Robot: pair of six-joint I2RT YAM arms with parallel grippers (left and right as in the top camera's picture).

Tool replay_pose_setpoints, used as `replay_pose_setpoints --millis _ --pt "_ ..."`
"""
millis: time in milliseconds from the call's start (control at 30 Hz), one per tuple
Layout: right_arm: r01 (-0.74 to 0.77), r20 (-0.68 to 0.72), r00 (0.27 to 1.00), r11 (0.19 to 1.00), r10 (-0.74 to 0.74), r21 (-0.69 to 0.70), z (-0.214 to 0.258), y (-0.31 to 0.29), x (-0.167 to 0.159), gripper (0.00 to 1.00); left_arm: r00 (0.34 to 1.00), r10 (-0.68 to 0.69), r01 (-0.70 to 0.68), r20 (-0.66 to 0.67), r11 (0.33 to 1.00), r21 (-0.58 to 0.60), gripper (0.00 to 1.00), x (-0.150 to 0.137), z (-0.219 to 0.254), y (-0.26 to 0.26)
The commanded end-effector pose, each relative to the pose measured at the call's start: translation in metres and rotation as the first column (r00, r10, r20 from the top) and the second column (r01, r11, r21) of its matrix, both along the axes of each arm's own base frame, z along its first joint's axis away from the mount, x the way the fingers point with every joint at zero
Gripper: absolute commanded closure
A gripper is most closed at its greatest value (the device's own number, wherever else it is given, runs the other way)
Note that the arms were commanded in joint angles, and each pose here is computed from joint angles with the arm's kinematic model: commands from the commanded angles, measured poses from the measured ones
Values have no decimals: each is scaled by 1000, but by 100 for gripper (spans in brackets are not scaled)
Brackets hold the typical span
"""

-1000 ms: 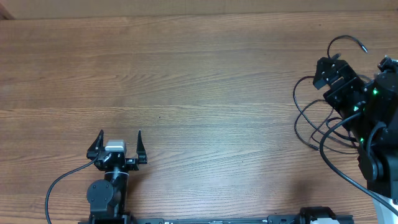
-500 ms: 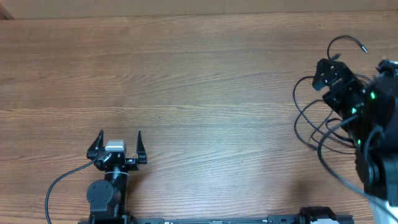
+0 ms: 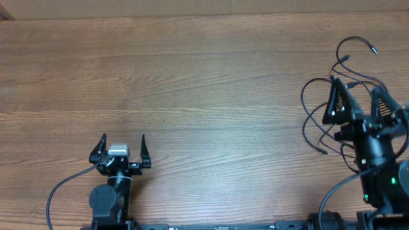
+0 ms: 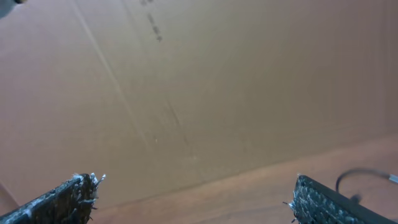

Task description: Untangle cables

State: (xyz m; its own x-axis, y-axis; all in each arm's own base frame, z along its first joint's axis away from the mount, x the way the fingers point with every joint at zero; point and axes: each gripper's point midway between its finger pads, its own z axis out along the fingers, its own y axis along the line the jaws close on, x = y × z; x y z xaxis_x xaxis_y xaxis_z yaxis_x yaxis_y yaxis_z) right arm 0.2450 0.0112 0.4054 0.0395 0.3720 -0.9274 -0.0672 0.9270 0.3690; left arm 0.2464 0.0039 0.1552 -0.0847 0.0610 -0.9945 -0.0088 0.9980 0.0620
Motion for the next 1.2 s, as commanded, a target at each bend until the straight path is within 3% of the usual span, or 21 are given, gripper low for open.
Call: replay_pose_setpoints --millis 0,367,1167 --pt "-14 44 999 997 17 -74 2 4 -13 0 1000 -1 1 6 1000 23 0 0 0 1" --pt "-36 99 994 996 43 -76 -21 7 -38 0 1000 -1 1 6 1000 23 1 0 0 1" --pt "-85 184 978 993 98 -79 -73 16 -56 0 1000 -1 1 6 1000 23 1 0 0 1"
